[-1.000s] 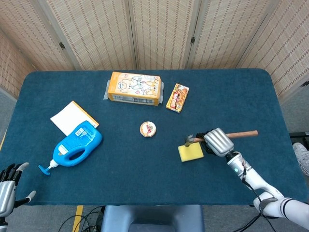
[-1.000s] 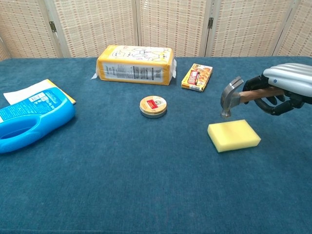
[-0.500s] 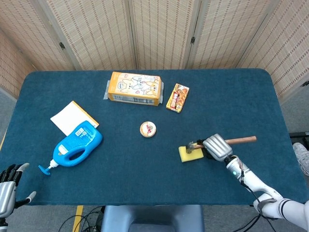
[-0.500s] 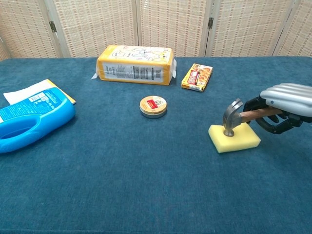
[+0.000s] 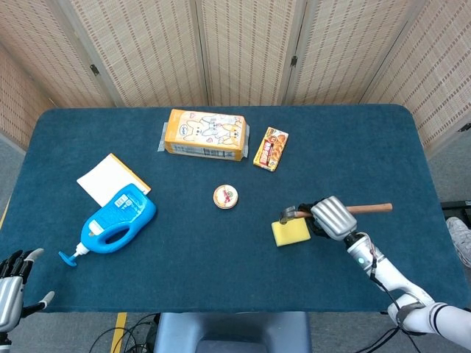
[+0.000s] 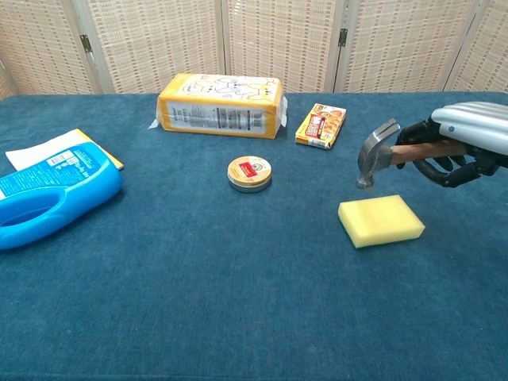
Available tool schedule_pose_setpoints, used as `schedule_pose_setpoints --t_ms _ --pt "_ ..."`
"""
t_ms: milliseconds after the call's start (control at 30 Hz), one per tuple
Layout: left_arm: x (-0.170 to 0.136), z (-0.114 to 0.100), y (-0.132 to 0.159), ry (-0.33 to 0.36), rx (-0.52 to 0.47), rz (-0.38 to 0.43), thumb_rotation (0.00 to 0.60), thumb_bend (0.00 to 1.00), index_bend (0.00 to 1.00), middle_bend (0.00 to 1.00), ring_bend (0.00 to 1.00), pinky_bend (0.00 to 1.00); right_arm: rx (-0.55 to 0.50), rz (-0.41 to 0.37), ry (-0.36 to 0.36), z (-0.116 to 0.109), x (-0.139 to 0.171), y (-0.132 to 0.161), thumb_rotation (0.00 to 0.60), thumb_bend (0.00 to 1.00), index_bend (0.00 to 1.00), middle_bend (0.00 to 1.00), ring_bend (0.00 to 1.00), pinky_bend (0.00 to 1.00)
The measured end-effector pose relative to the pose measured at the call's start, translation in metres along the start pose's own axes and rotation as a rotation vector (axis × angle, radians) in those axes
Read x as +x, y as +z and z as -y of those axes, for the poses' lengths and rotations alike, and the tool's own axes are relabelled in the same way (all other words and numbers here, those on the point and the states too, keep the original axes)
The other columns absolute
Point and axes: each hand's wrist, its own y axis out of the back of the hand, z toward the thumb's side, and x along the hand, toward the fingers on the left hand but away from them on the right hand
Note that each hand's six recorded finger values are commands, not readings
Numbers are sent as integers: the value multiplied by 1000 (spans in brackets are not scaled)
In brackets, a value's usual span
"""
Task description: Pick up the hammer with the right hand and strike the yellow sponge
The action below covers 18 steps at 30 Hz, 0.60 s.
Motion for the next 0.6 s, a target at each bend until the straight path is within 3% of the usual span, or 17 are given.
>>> schedule_pose_setpoints --t_ms 300,400,600 --pt "-1 0 -3 -3 3 -8 600 209 177 199 120 181 61 23 138 42 -2 -9 600 740 819 867 697 697" --pt "-1 -1 -4 1 5 -11 600 209 177 199 120 181 47 25 120 39 -4 -9 600 740 822 867 697 697" --pt "0 -2 -2 3 3 -7 600 209 177 199 120 181 -28 49 19 11 -15 -15 600 740 827 864 697 697"
